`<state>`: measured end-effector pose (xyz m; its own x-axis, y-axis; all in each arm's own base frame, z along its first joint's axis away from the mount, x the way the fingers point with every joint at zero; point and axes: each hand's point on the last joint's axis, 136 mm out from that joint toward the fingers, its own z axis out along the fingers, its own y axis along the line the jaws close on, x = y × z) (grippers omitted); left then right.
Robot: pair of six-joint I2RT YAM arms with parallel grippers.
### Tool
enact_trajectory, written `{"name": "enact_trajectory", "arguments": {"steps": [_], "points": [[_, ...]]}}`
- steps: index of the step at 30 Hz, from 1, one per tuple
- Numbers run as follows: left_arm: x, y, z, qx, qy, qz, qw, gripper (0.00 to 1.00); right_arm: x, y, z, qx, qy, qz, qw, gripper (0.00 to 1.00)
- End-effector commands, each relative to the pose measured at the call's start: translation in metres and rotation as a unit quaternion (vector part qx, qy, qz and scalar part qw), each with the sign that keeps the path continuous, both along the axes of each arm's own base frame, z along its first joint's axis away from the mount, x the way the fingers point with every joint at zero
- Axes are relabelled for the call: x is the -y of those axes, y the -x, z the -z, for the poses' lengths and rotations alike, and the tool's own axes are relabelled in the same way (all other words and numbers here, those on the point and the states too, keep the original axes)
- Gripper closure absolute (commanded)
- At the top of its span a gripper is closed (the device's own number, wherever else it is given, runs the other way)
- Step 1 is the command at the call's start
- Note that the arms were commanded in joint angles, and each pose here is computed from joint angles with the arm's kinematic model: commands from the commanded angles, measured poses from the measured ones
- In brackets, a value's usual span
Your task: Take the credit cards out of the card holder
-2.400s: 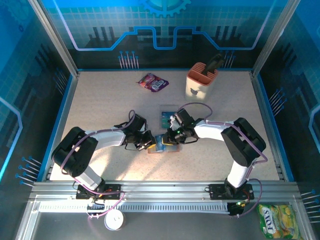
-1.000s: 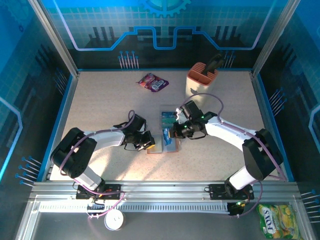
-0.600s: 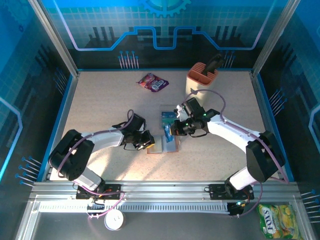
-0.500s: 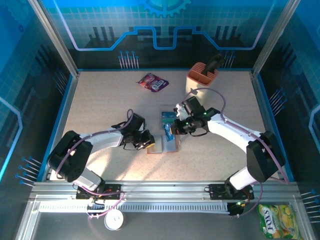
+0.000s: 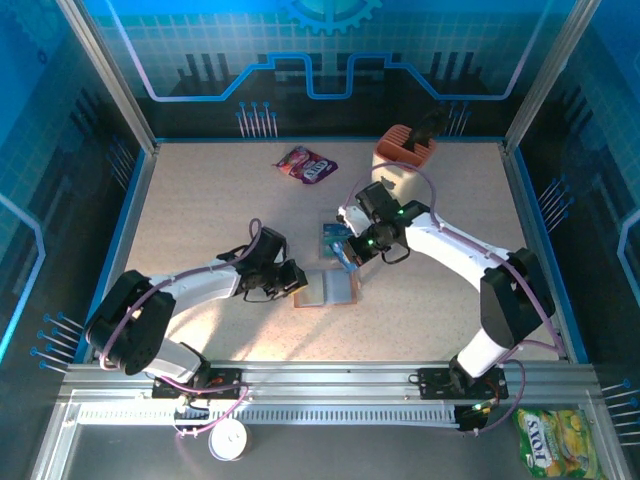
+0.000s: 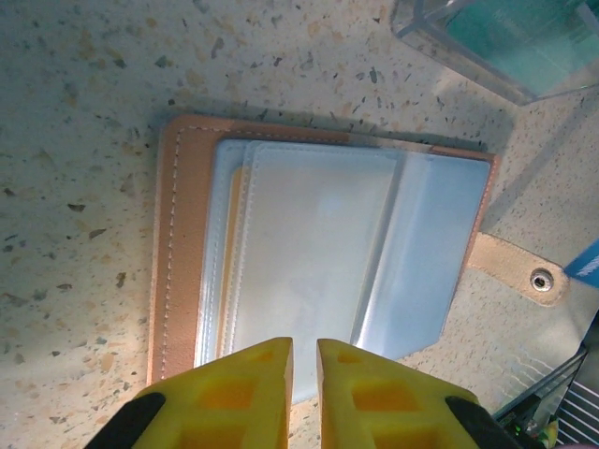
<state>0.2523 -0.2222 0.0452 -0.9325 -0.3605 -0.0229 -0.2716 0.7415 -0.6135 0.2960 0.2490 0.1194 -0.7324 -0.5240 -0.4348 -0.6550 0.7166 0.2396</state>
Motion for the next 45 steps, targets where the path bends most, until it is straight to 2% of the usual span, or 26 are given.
{"name": "enact_trajectory", "arguments": {"steps": [1, 5, 9, 15, 29, 45], "points": [[-0.005, 0.005, -0.003, 0.001, -0.006, 0.0, 1.0, 0.84, 0.006, -0.009, -0.015, 0.077, 0.039, -0.105, 0.991, 1.0], [-0.006, 0.005, -0.004, 0.002, -0.007, -0.003, 1.0, 0.84, 0.01, -0.014, -0.028, 0.124, 0.082, -0.199, 0.969, 1.0], [-0.007, 0.006, -0.002, 0.002, -0.007, -0.005, 1.0, 0.84, 0.014, -0.031, -0.042, 0.15, 0.119, -0.237, 0.952, 1.0], [-0.004, 0.007, -0.003, 0.0, 0.009, -0.008, 1.0, 0.84, -0.001, -0.044, -0.06, 0.179, 0.085, -0.291, 0.936, 1.0], [-0.007, 0.009, -0.003, -0.002, 0.01, -0.01, 1.0, 0.85, -0.004, -0.086, -0.048, 0.178, 0.078, -0.316, 0.929, 1.0], [-0.01, 0.011, 0.0, -0.004, 0.008, -0.016, 1.0, 0.86, 0.003, -0.098, 0.005, 0.124, 0.107, -0.33, 0.93, 1.0]]}}
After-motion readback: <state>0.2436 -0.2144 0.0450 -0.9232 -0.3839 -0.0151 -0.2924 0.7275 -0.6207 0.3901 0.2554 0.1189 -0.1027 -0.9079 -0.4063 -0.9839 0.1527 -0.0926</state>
